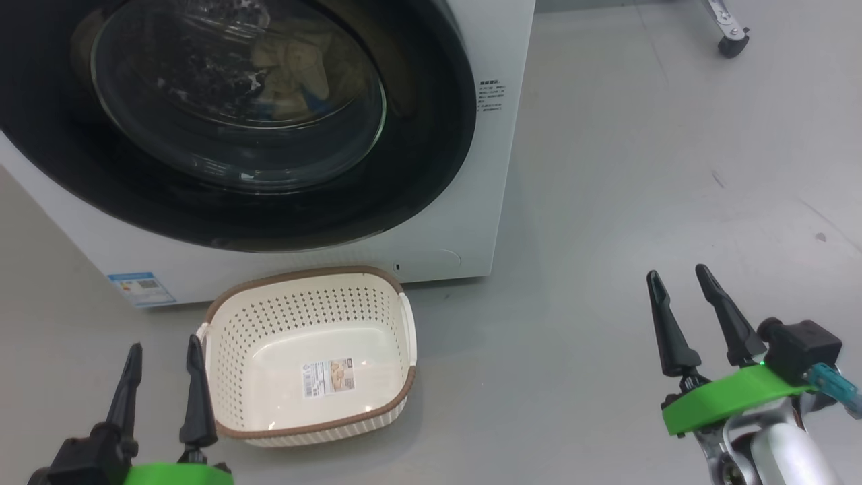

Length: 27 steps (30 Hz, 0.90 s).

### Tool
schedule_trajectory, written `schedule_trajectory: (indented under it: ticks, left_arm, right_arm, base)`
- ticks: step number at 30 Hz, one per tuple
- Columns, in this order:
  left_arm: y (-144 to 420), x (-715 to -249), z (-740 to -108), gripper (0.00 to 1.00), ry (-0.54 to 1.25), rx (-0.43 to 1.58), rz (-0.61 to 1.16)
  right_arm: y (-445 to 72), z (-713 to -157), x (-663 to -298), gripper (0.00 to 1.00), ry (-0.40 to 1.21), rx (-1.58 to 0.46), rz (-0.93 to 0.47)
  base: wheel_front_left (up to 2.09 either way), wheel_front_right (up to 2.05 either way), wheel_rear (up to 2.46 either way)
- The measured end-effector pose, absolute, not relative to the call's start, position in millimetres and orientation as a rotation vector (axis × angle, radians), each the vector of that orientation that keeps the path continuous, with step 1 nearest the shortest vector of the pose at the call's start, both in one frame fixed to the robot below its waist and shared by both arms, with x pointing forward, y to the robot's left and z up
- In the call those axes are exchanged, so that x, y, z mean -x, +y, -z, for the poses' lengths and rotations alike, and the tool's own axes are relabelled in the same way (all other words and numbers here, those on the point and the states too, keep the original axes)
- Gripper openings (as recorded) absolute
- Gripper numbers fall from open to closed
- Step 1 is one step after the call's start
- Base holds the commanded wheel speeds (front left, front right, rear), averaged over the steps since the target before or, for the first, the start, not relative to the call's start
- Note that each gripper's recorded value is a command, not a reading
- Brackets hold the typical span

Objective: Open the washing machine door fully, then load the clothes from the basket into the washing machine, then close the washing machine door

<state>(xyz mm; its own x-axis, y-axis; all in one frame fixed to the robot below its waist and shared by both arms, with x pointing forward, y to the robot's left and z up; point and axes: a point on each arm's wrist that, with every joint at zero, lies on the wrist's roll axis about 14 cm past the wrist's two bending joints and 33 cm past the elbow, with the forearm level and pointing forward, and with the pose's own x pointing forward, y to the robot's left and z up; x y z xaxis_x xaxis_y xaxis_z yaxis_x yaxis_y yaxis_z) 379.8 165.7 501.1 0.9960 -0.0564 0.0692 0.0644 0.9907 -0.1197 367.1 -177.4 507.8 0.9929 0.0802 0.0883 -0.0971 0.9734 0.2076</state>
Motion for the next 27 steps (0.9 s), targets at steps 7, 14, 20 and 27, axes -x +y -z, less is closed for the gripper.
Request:
schedule_trajectory:
  ticks: [7,14,20,27]
  left_arm:
    - [170.6,-376.2,-498.3,1.0,-0.056,0.108,0.054]
    - [169.1,-374.7,-498.2,1.0,-0.055,0.106,0.06]
    - [171.2,-373.6,-499.1,1.0,-0.057,0.099,0.058]
    - [173.5,-371.8,-497.5,1.0,-0.052,0.092,0.049]
  right_arm:
    - [-176.0,-503.4,-364.1,1.0,-0.067,-0.218,-0.087]
    - [-176.1,-503.4,-363.8,1.0,-0.067,-0.218,-0.085]
    - [-175.1,-503.6,-364.1,1.0,-0.068,-0.218,-0.087]
    - [-174.4,-503.4,-365.2,1.0,-0.067,-0.219,-0.089]
  base:
    - [0.0,0.0,0.0]
    - [0.0,0.0,0.0]
    - [0.0,0.0,0.0]
    - [0.0,0.0,0.0]
